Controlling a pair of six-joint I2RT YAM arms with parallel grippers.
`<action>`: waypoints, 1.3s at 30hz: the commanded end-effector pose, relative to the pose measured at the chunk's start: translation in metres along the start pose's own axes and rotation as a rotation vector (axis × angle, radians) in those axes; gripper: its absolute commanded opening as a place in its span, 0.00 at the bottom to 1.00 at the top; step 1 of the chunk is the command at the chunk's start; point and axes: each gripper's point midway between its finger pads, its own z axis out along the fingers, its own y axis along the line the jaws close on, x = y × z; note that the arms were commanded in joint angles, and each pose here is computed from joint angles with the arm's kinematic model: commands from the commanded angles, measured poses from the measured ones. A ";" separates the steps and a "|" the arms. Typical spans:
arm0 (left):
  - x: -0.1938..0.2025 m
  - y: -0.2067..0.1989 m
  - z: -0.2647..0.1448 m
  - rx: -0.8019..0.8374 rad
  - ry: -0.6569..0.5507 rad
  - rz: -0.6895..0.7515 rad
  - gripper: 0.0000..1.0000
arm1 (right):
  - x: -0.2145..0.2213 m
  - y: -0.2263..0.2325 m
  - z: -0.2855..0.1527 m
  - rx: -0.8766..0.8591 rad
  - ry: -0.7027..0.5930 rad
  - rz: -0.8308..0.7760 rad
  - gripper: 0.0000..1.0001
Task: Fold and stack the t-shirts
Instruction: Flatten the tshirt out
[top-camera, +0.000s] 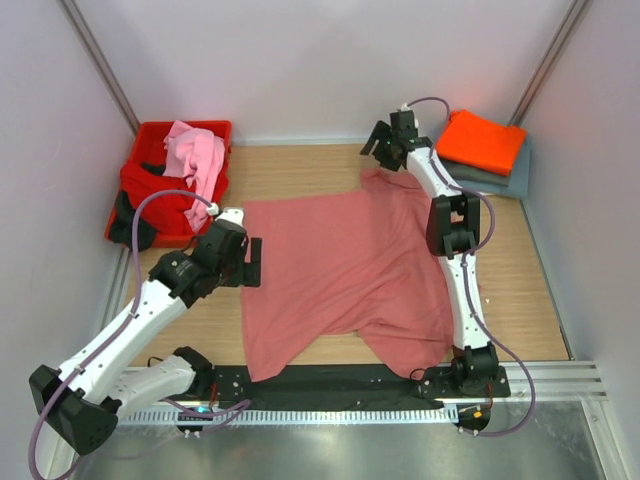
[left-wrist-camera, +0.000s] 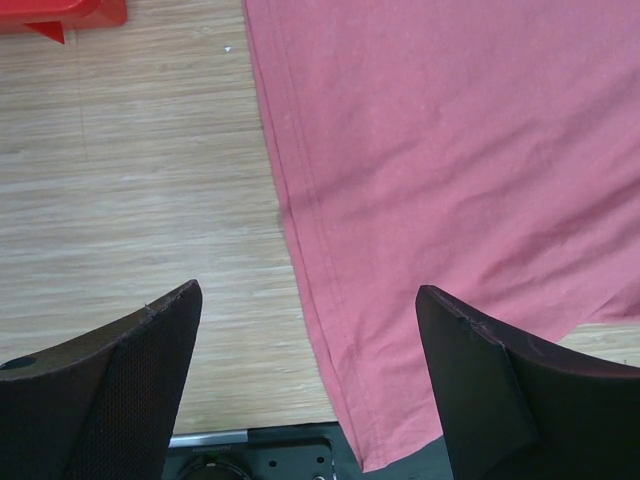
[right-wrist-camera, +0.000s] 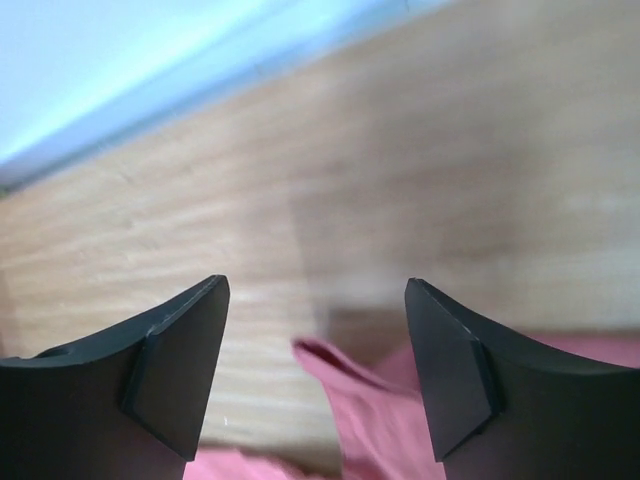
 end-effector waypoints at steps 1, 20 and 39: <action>-0.008 -0.003 0.000 0.024 -0.037 -0.009 0.88 | -0.070 0.068 -0.013 -0.138 -0.308 -0.107 0.79; -0.009 -0.004 -0.001 0.037 -0.036 -0.012 0.84 | -0.099 -0.072 -0.172 0.173 -0.281 0.008 0.61; -0.029 0.041 -0.084 0.057 -0.436 -0.257 0.80 | -0.036 -0.113 -0.099 0.105 -0.007 -0.023 0.53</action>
